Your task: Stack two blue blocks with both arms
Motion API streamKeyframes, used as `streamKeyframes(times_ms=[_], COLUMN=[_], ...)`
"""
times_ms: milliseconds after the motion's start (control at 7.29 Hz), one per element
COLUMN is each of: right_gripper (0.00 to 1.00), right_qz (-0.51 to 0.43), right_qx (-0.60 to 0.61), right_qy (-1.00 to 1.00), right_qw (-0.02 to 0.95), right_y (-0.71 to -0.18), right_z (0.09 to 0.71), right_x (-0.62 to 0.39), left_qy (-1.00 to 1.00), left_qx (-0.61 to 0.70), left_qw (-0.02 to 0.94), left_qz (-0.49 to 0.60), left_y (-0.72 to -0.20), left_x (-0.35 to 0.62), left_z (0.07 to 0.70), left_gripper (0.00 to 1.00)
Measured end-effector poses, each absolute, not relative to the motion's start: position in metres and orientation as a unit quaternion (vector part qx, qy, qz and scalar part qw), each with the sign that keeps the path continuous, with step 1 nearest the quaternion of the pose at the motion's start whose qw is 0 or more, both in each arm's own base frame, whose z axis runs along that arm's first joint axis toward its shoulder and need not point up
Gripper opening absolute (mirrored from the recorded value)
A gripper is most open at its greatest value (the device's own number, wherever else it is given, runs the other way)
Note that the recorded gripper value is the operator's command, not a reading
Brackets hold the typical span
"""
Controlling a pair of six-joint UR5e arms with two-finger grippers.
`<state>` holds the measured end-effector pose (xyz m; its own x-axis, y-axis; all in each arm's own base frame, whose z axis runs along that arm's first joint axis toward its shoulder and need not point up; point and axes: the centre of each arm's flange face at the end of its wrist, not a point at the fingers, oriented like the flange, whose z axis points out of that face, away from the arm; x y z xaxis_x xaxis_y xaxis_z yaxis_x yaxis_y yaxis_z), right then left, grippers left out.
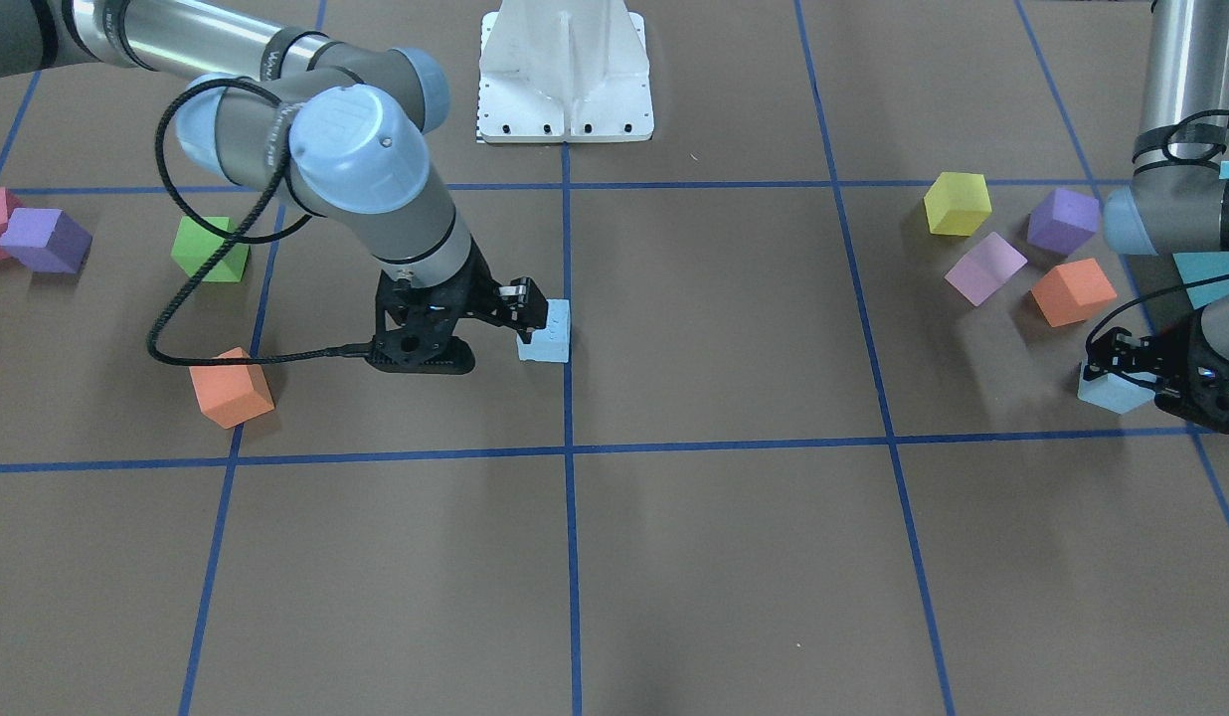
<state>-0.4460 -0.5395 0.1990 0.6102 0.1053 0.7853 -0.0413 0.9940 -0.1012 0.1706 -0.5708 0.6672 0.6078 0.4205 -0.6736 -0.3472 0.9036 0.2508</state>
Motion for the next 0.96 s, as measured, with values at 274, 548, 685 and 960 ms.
streamKeyframes(times_ms=[274, 548, 685, 960], right_gripper=[1.00, 1.00, 1.00, 1.00], right_qz=[0.009, -0.022, -0.042, -0.081], right_qx=[-0.024, -0.001, 0.010, 0.023], right_qy=[-0.424, -0.405, -0.392, -0.368], right_qw=[0.905, 0.914, 0.919, 0.926], right_y=[-0.559, -0.576, -0.582, -0.592], right_z=[0.244, 0.309, 0.345, 0.417], right_x=[-0.354, -0.275, -0.237, -0.158], left_qy=[0.393, 0.415, 0.424, 0.445], left_qx=[0.051, 0.035, 0.022, -0.007], left_qw=[0.895, 0.889, 0.890, 0.891], left_qz=[0.204, 0.189, 0.165, 0.084], left_y=[-0.582, -0.611, -0.624, -0.611], left_x=[0.176, 0.192, 0.198, 0.241], left_z=[0.647, 0.582, 0.520, 0.381], left_gripper=[0.62, 0.62, 0.62, 0.62])
